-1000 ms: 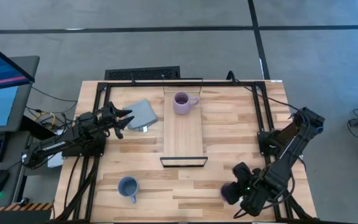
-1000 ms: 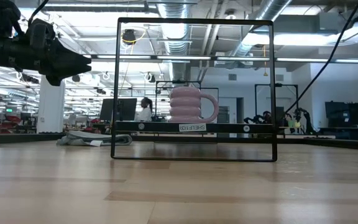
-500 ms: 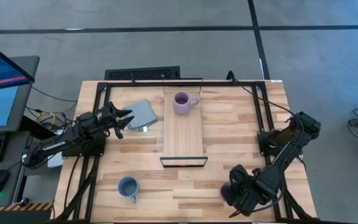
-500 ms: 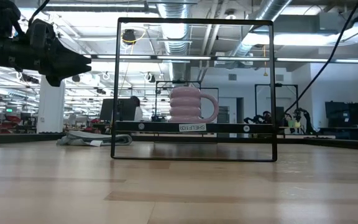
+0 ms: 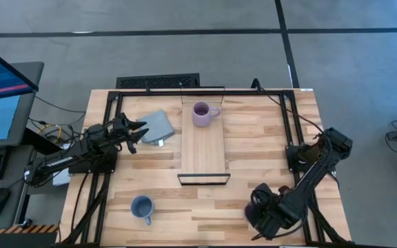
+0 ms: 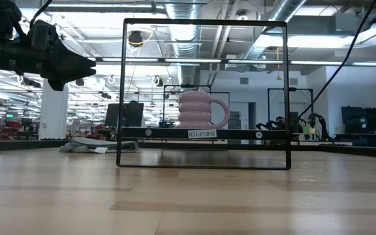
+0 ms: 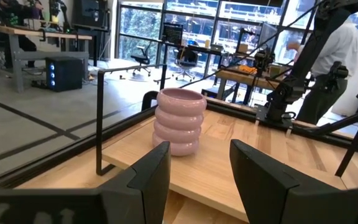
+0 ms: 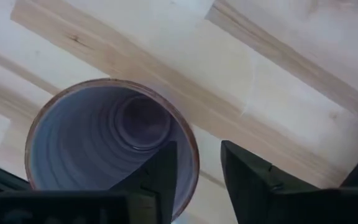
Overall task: Stack small to large cups/mugs on shelf
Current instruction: Put the purple mug on the shelf
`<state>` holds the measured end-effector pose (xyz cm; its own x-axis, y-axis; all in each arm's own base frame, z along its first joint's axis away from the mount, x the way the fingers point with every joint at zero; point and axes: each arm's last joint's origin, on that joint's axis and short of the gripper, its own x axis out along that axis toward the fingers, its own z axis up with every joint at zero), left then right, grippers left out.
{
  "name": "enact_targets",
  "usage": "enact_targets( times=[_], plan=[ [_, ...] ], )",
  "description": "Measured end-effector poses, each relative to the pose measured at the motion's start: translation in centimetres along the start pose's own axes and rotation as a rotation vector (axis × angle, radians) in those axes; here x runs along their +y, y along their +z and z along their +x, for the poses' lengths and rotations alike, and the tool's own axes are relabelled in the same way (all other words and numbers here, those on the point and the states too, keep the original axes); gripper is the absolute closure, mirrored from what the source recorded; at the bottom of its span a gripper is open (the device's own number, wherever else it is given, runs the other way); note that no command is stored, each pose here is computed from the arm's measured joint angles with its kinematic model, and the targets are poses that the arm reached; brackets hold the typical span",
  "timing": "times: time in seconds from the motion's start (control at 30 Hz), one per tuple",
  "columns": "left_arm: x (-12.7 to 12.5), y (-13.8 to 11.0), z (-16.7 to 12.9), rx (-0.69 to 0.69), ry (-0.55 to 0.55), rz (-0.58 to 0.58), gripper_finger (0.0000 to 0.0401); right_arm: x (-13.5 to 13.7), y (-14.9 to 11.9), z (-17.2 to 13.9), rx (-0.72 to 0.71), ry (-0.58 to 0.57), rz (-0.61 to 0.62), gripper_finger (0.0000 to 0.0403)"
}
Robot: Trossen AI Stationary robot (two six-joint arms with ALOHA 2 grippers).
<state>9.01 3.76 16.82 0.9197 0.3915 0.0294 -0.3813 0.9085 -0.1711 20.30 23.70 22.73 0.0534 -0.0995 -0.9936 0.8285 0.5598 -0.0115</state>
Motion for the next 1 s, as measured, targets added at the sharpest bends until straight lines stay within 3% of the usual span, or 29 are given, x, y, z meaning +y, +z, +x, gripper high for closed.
enact_targets(
  times=[0.8, 1.0],
  plan=[
    [0.0, 0.0, 0.0, 0.000, 0.000, 0.001, 0.0243, 0.8, 0.8, 0.3, 0.009, 0.040, -0.036, 0.0304],
    [0.0, 0.0, 0.0, 0.000, 0.000, 0.001, 0.0243, 1.1, 0.8, 1.6, 0.004, -0.028, -0.068, 0.0304]
  ],
)
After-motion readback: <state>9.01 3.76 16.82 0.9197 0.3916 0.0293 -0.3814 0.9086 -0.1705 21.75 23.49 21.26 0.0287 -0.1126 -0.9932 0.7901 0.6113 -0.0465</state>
